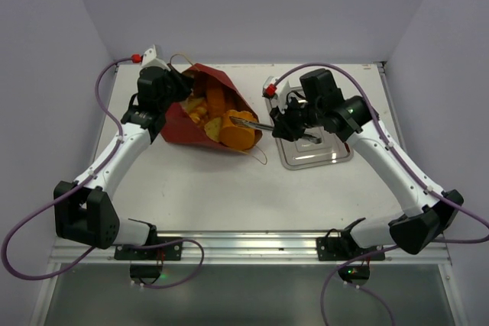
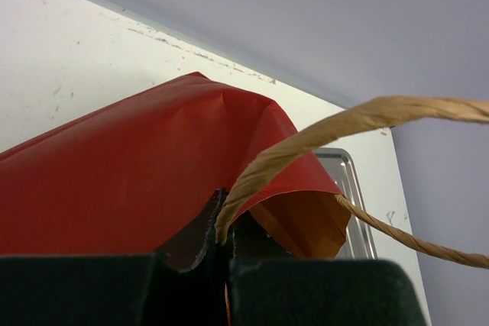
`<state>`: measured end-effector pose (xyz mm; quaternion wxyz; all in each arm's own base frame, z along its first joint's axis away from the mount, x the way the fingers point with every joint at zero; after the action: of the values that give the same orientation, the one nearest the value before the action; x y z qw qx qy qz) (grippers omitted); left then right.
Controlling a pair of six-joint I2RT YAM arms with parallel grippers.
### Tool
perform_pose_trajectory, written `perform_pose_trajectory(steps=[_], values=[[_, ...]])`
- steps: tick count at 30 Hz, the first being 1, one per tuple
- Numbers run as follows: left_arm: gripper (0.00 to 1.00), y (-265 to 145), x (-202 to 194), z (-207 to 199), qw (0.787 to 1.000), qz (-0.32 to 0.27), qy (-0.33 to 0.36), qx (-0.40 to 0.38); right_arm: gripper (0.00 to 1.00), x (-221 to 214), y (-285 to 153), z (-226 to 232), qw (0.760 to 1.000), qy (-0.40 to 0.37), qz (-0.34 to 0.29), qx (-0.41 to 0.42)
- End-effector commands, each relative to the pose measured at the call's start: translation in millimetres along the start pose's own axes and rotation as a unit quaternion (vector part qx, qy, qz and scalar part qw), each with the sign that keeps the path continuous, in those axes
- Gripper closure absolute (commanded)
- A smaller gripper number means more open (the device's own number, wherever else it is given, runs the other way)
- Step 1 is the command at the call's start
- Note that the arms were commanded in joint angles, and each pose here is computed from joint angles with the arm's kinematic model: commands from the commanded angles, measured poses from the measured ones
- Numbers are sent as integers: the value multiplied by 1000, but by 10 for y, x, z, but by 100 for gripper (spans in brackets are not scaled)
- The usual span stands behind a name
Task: Take the fake bread out of the paper bag
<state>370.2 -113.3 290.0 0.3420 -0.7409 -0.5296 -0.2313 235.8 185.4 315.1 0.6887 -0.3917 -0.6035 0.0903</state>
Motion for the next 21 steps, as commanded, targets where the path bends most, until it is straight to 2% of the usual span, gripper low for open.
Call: perform_pose_trajectory(steps=[1,8,21], values=[[100,-42,292,-271,997,-53,-15,-58,79,47,-46,-83,998,-38,5,-45],[100,-46,267,-284,997,-45,-16,-68,70,9,13,-98,997,-46,17,-60],[100,-53,254,-286,996,-43,-19,-71,64,-72,136,-67,997,-45,37,-43]])
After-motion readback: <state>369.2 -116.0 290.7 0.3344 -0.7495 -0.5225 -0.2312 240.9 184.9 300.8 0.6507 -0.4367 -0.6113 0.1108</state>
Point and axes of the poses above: each gripper's point midway between its finger pads, its own y axis out along the fingers, its own z axis along the line the jaws close on, x = y × z, the point moved 7 cm from there along -y, back along the fingers, and after that the axes turned 5 degrees about -y, right-handed, at the moved point
